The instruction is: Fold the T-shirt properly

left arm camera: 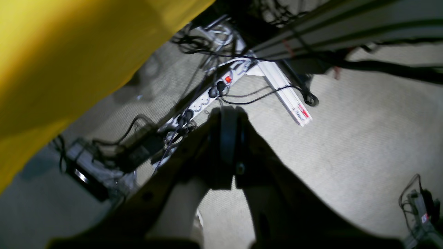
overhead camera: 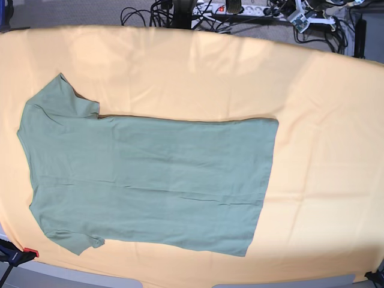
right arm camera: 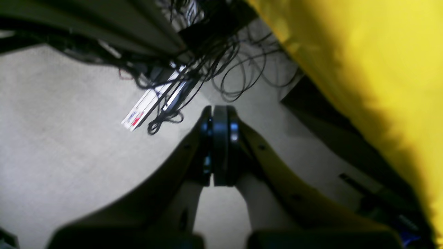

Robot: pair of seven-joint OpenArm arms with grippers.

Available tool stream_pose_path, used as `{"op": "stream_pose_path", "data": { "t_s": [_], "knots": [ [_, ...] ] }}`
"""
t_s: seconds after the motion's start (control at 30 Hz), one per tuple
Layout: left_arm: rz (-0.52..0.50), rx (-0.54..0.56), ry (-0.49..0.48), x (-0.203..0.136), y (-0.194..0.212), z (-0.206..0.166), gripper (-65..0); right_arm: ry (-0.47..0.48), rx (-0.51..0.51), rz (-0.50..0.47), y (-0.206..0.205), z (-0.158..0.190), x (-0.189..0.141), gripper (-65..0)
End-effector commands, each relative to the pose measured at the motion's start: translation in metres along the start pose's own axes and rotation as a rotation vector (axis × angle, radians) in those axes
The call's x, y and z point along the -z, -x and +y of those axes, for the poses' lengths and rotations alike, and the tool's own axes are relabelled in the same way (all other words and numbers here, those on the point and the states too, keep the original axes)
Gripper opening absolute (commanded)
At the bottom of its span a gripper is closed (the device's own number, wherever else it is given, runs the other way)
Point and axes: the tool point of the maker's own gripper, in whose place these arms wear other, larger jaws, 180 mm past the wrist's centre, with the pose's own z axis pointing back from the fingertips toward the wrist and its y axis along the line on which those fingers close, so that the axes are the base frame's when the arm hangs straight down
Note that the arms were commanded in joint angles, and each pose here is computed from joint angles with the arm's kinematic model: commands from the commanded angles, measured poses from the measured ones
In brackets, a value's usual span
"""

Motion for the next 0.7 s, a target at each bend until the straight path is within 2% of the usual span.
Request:
{"op": "stream_pose_path", "data": {
  "t_s": [0.0, 0.1, 0.2, 0.43, 0.53, 0.67],
  "knots": [
    [-0.040, 0.024, -0.006, -0.006, -0.013, 0.001, -65.0, 0.036, -0.013, -0.026, -0.007, -0.006, -0.005, -65.0],
    [-0.095, 0.053, -0.050, -0.014, -0.033, 0.013, -65.0, 0.178, -0.070, -0.047, -0.014, -0.032, -0.009, -65.0],
    [-0.134, 0.081, -0.094, -0.020, -0.049, 0.025, -65.0, 0.268, -0.105, -0.057, -0.019, -0.048, -0.014, -65.0],
    [-0.172, 0.178, -0.124, -0.025, -0.075, 0.042, -65.0, 0.398, -0.137, -0.041, -0.018, -0.070, -0.022, -65.0],
    [-0.186, 0.212, -0.147, -0.027, -0.084, 0.051, -65.0, 0.429, -0.128, -0.009, -0.013, -0.076, -0.024, -65.0],
    [-0.208, 0.260, -0.176, -0.031, -0.098, 0.064, -65.0, 0.483, -0.158, -0.017, -0.016, -0.086, -0.028, -65.0]
  ]
}}
